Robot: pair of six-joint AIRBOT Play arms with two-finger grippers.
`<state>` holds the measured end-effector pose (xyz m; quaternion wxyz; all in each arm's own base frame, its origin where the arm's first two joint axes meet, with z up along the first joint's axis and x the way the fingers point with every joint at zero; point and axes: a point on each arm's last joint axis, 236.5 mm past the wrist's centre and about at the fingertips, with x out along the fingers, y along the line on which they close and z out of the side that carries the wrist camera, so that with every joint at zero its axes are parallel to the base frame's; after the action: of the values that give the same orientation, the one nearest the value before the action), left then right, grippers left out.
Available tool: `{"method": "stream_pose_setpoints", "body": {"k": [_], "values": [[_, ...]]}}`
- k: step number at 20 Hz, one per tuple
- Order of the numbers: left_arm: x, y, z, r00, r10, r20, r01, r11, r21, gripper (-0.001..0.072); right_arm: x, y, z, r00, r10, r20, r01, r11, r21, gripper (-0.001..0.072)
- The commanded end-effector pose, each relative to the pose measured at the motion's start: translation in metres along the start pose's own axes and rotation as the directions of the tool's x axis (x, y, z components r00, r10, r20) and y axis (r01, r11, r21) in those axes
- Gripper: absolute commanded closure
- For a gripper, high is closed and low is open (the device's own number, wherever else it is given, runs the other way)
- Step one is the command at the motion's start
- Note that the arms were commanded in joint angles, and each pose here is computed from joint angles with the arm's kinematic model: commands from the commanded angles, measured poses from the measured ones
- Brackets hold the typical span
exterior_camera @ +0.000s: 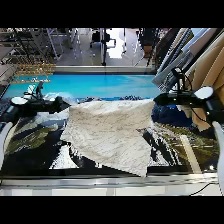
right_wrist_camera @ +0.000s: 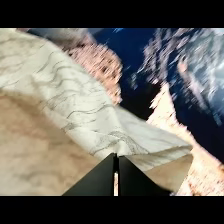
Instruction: Fold the clothes and pants, and hang the long-sleeved shirts on hangers.
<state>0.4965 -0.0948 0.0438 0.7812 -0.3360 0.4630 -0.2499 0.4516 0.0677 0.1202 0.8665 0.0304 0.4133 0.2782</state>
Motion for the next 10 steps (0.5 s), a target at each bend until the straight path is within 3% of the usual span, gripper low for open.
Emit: {"method": "stream_pose_setpoints", "body": {"k": [1, 6, 10], "values": [[-0.038, 0.005, -0.064, 0.957, -0.053, -0.285, 0.049, 0.999, -0.024, 0.0693, -0.050, 0.080, -0.076, 0.950, 0.187, -0.250, -0.178, 0.982, 0.057, 0.0703], [-0.085, 0.054, -0.142, 0.774, 0.141, -0.618, -0.138, 0.989, 0.052, 0.0694, -0.070, 0.139, -0.188, 0.848, 0.332, -0.413, -0.241, 0.936, 0.257, 0.0703], [-0.106, 0.089, -0.158, 0.675, 0.277, -0.684, -0.248, 0.958, 0.142, 0.0692, -0.070, 0.164, -0.263, 0.716, 0.461, -0.523, -0.254, 0.871, 0.420, 0.0703]]}}
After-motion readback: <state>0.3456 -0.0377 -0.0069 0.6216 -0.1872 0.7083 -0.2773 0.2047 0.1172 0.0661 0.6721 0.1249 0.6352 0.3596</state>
